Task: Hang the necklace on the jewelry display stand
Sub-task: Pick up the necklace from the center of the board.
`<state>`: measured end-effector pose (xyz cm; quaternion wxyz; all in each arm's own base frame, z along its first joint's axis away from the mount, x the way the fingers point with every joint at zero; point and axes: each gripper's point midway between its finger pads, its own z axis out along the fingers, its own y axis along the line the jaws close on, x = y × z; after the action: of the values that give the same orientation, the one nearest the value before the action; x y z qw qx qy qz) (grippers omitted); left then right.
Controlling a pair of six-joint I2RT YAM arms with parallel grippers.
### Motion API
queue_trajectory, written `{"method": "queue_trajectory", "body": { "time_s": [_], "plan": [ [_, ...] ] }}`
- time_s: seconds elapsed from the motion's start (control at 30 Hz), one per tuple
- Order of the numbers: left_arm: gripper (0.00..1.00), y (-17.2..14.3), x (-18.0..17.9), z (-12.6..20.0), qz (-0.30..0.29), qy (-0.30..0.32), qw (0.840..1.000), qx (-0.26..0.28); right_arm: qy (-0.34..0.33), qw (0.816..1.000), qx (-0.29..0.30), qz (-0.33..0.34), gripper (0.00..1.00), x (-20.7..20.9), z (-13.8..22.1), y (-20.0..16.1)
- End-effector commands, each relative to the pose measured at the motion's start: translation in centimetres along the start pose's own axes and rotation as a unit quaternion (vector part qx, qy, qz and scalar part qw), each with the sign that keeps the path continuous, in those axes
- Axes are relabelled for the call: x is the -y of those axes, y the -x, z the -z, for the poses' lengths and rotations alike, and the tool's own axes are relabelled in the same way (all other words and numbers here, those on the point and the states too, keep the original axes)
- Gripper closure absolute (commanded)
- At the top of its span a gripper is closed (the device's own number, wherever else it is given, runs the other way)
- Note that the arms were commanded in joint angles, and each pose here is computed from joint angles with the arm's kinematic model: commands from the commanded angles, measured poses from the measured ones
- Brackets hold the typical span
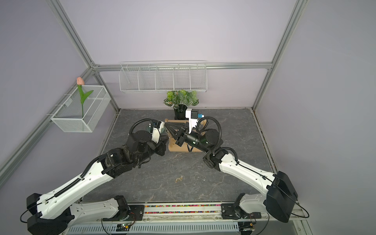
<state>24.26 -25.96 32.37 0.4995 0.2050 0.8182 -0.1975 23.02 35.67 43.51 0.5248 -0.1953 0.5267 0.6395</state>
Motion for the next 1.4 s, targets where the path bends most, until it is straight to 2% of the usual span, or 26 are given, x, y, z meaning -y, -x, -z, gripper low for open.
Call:
{"method": "queue_trajectory", "body": {
  "time_s": [0.0, 0.03, 0.23, 0.33, 0.5, 0.63, 0.83, 0.93, 1.1, 1.17, 1.37],
  "plan": [
    [0.96, 0.4, 0.0, 0.2, 0.009, -0.004, 1.000, 0.013, 0.011, 1.000, 0.018, -0.001, 0.93, -0.4, 0.3, 0.9],
    [1.00, 0.4, -0.1, 0.3, 0.009, -0.003, 1.000, 0.014, 0.009, 1.000, 0.018, 0.000, 0.93, -0.3, 0.4, 0.8],
    [1.00, 1.2, -2.4, 1.5, 0.018, 0.052, 0.998, 0.037, -0.011, 1.000, 0.017, 0.000, 0.92, 0.5, 1.4, 0.5],
    [1.00, 2.6, -3.5, 3.0, 0.018, 0.075, 0.995, 0.067, -0.020, 1.000, 0.015, 0.003, 0.79, 1.0, 1.9, 0.1],
    [1.00, 5.3, -3.3, 4.7, -0.013, 0.074, 0.993, 0.088, -0.039, 0.999, -0.005, -0.003, 0.64, 2.2, 3.1, -2.0],
    [1.00, 5.8, -2.4, 4.6, -0.041, 0.062, 0.995, 0.069, -0.052, 0.999, -0.005, 0.009, 0.64, 2.5, 3.6, -2.1],
    [1.00, 5.5, -2.2, 5.0, -0.089, 0.077, 0.993, 0.031, -0.082, 0.995, -0.015, 0.057, 0.63, 2.9, 3.9, -1.5],
    [1.00, 5.7, -2.0, 5.2, -0.100, 0.081, 0.991, 0.024, -0.088, 0.992, -0.025, 0.081, 0.59, 2.9, 3.8, -1.4],
    [1.00, 6.2, 0.0, 4.6, -0.120, 0.063, 0.991, 0.021, -0.105, 0.987, -0.052, 0.107, 0.57, 3.7, 3.7, -2.1],
    [1.00, 6.2, 1.1, 4.0, -0.131, 0.053, 0.990, 0.015, -0.107, 0.986, -0.046, 0.120, 0.59, 3.5, 3.2, -1.2],
    [1.00, 6.6, 3.0, 3.0, -0.140, 0.031, 0.990, 0.007, -0.089, 0.986, -0.057, 0.128, 0.62, 3.2, 2.7, -1.7]
  ]
}}
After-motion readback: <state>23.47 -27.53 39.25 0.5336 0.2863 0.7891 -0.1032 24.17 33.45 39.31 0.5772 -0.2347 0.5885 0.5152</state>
